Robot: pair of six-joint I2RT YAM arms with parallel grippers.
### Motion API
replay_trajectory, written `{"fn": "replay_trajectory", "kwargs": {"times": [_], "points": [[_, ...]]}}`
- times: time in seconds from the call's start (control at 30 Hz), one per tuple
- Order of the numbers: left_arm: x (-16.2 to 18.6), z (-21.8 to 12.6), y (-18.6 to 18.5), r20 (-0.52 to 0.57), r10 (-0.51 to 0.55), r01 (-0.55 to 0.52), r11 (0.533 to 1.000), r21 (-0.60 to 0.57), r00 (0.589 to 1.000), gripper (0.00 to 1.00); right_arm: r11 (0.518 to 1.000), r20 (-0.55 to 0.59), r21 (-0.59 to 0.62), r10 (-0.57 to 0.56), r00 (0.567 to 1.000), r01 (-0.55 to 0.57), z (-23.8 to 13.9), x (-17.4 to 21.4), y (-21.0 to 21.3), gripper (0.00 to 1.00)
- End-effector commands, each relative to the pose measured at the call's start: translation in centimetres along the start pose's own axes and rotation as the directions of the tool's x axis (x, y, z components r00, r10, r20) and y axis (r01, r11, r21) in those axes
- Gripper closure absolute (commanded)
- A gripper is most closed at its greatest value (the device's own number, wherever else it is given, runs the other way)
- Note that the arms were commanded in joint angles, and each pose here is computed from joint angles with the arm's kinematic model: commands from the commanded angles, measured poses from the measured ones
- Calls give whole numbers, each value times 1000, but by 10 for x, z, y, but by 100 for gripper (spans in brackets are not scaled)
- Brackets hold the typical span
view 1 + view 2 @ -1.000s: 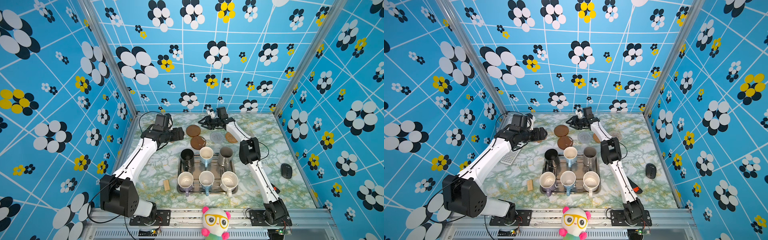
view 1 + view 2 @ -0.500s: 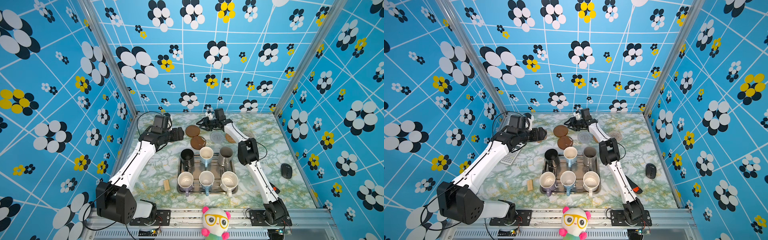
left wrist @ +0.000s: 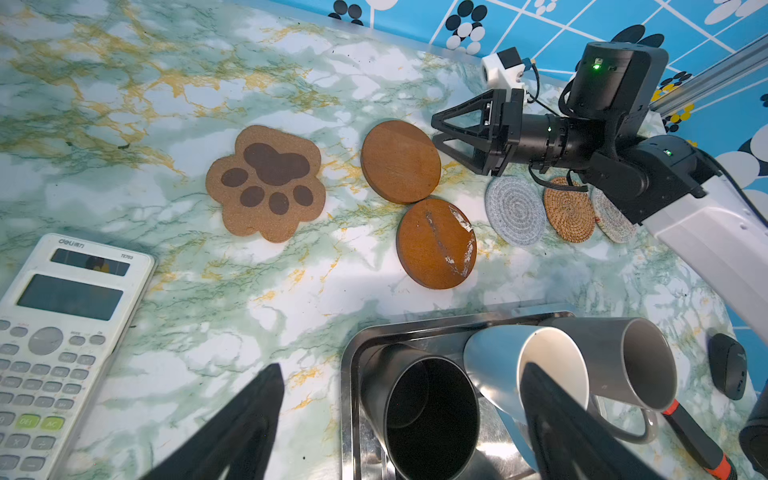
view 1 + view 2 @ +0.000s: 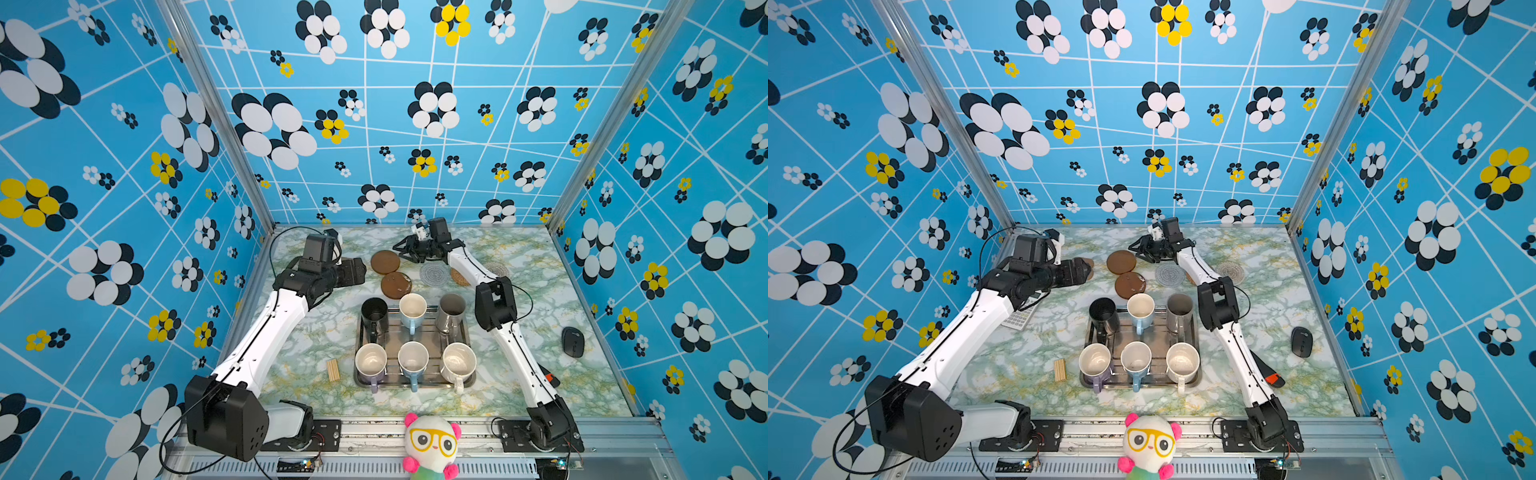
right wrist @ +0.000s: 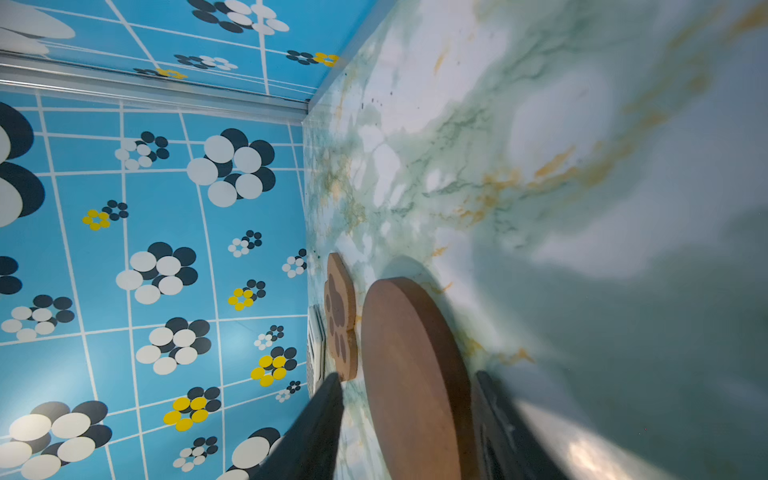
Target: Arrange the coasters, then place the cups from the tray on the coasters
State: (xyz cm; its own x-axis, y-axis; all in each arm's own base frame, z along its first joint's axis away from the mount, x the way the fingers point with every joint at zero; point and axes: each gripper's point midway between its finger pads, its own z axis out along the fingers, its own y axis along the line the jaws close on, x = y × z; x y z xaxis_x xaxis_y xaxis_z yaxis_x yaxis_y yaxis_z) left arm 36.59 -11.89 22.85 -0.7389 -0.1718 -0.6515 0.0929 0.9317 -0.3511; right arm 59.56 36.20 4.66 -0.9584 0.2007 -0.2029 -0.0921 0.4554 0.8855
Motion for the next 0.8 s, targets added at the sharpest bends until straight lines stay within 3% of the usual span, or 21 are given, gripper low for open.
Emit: {"fn": "replay_trajectory", "kwargs": {"times": [0.0, 0.4, 0.77], "points": [[1, -5, 1, 13, -13, 13, 1000, -5, 1000, 10, 999, 23, 27, 28, 999, -29, 7, -2, -17, 48], [5, 0, 2, 3, -18, 18, 1000, -8, 1000, 9, 997, 4, 47, 66, 998, -66, 18, 9, -33, 48], [7, 0, 3, 4, -21, 21, 1000, -4, 1000, 9, 997, -125, 66, 42, 991, -34, 29, 49, -24, 49]]}}
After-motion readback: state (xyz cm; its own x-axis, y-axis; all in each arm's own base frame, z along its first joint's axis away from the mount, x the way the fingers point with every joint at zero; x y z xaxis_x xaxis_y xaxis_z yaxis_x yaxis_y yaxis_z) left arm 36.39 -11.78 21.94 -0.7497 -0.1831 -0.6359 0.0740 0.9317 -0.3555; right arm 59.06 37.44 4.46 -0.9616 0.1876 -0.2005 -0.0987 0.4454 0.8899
